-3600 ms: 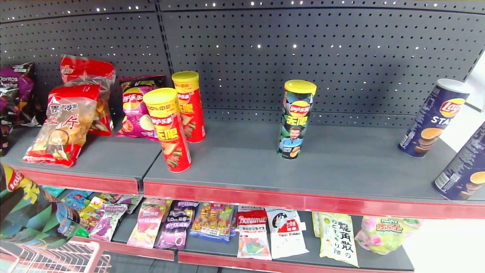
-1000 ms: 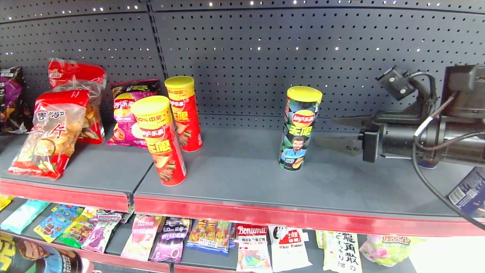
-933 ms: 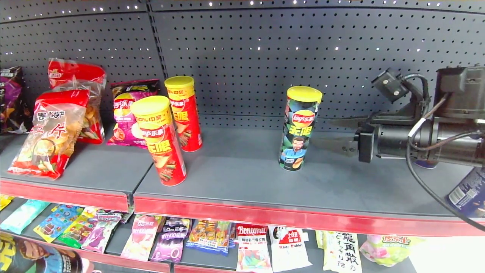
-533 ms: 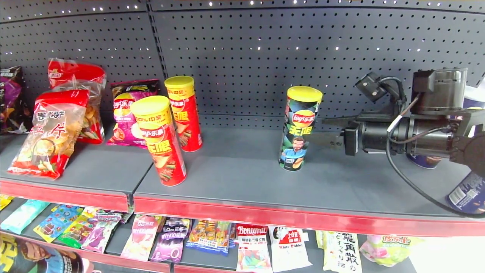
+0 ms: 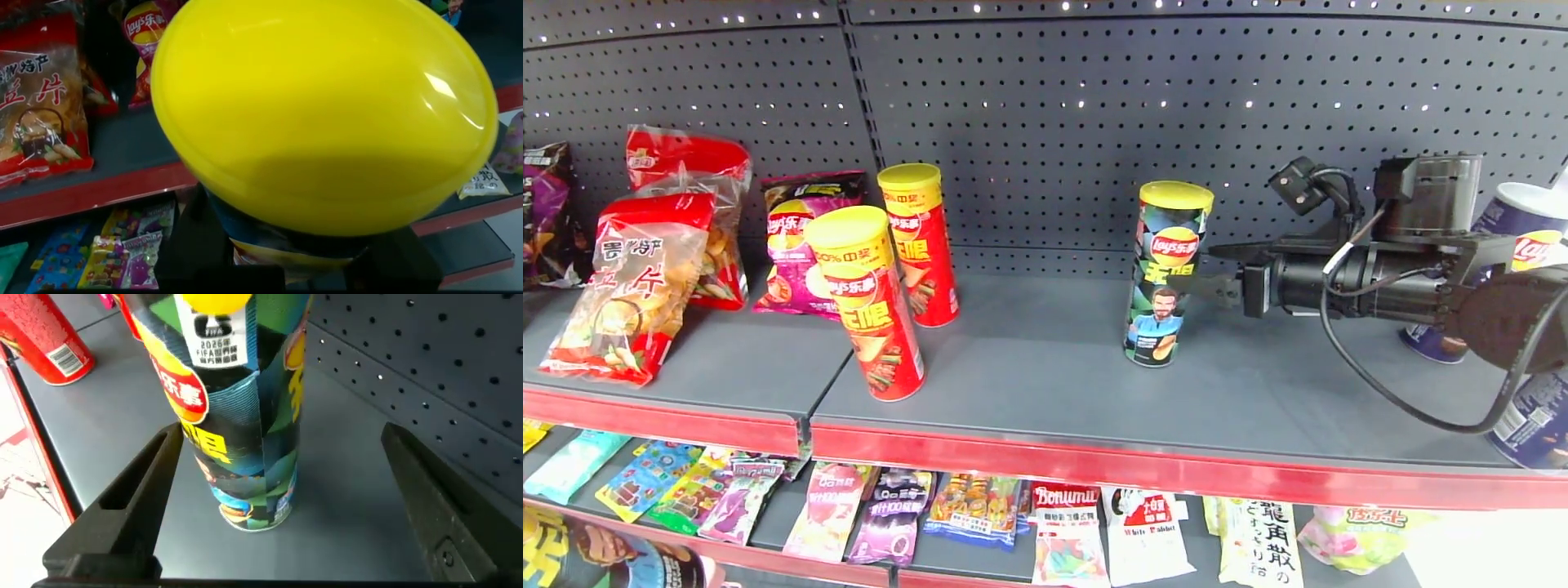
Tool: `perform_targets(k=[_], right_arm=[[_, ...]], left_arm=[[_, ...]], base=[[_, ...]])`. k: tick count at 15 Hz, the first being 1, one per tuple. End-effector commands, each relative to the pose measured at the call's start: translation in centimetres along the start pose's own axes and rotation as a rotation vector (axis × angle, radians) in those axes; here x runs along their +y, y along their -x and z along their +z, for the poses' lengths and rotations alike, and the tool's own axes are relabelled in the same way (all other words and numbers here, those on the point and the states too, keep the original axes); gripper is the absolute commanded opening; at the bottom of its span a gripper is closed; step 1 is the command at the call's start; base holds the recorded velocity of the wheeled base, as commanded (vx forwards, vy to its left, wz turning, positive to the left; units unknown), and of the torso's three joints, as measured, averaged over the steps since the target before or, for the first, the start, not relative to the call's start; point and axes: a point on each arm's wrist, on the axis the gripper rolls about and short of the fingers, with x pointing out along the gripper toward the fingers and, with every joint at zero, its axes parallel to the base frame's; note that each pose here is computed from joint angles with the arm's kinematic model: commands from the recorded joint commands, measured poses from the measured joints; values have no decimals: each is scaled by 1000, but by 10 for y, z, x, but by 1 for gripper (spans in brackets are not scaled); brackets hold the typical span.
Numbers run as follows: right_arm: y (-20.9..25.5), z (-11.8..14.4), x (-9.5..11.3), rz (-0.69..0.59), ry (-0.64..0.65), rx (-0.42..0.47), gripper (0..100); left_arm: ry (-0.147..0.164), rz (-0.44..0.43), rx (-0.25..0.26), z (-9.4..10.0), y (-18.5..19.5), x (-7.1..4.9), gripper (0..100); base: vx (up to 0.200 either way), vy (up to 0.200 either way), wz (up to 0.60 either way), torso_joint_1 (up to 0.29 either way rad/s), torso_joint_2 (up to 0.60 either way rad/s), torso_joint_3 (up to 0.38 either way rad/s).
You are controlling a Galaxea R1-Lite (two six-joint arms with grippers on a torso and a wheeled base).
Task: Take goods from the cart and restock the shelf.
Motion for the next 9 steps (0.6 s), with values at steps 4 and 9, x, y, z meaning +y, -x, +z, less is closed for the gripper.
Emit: perform_targets(k=[4,9], right_arm=[[-11,7,1,21,10,-19,100],[-13,8,23,78,23,-16,100]], left_arm=[[3,0,10,-1,-1,0,0],[5,0,22,-5,-2,0,0]], base=[[0,0,0,0,0,0],[0,0,0,0,0,0]])
